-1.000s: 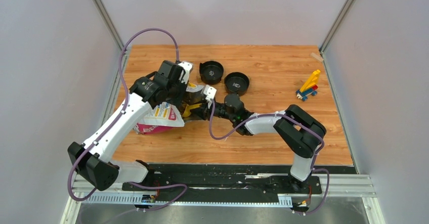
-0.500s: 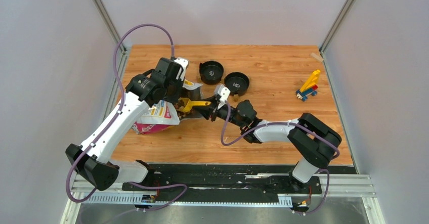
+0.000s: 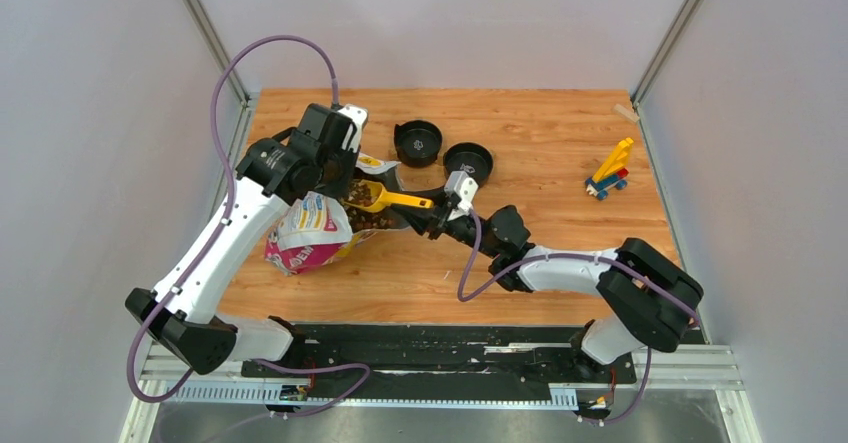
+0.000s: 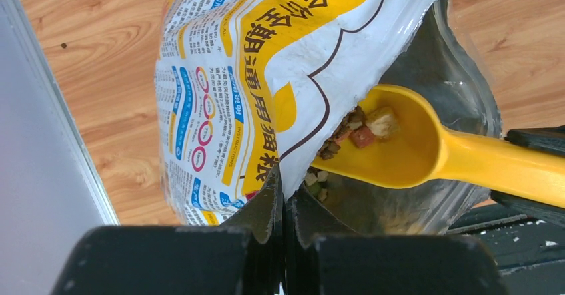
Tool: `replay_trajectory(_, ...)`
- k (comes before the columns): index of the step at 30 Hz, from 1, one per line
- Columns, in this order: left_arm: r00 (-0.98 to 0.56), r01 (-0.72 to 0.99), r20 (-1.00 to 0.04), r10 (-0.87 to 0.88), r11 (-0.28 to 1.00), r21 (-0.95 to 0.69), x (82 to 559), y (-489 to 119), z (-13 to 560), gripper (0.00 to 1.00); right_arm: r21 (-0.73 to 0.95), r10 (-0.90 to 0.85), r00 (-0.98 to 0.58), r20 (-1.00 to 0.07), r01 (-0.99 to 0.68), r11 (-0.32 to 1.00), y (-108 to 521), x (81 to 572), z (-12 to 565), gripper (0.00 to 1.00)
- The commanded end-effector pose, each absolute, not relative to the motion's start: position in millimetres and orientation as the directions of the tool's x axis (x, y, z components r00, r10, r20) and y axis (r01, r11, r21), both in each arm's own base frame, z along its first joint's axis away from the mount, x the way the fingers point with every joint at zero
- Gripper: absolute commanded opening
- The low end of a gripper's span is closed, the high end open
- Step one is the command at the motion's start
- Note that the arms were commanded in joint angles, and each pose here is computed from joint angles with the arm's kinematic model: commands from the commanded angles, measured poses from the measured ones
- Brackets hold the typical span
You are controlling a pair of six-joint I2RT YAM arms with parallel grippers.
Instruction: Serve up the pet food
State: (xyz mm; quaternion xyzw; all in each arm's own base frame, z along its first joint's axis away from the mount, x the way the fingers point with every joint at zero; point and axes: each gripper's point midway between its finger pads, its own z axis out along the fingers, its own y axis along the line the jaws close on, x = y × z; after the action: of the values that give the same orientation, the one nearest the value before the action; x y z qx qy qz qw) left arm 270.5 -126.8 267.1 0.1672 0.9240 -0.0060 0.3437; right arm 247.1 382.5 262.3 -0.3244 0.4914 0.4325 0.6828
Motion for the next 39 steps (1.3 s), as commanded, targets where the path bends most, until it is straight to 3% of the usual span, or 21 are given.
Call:
replay_trajectory(1,-0.595,0.325,-0.77,0.23,0.945,0.031,282,-144,321,0.0,-0.056,0.379,0.241,-0.893,-0.897,0.438,363,234,313,0.0)
replay_trajectory(11,-0.607,0.283,-0.762,0.226,0.957,0.058,288,-133,318,0.0,-0.048,0.398,0.26,-0.88,-0.882,0.469,336,221,334,0.0)
replay_trajectory(19,-0.6,0.202,-0.796,0.076,0.978,-0.059,301,-119,337,0.0,-0.068,0.362,0.267,-0.893,-0.875,0.48,330,218,335,0.0)
replay_trajectory(28,-0.567,0.18,-0.824,0.021,0.979,-0.099,313,-113,349,0.0,0.0,0.414,0.227,-0.882,-0.877,0.481,323,228,347,0.0)
replay_trajectory(39,-0.555,0.195,-0.831,-0.039,0.965,-0.175,329,-117,355,0.0,-0.072,0.398,0.301,-0.867,-0.864,0.498,314,227,374,0.0)
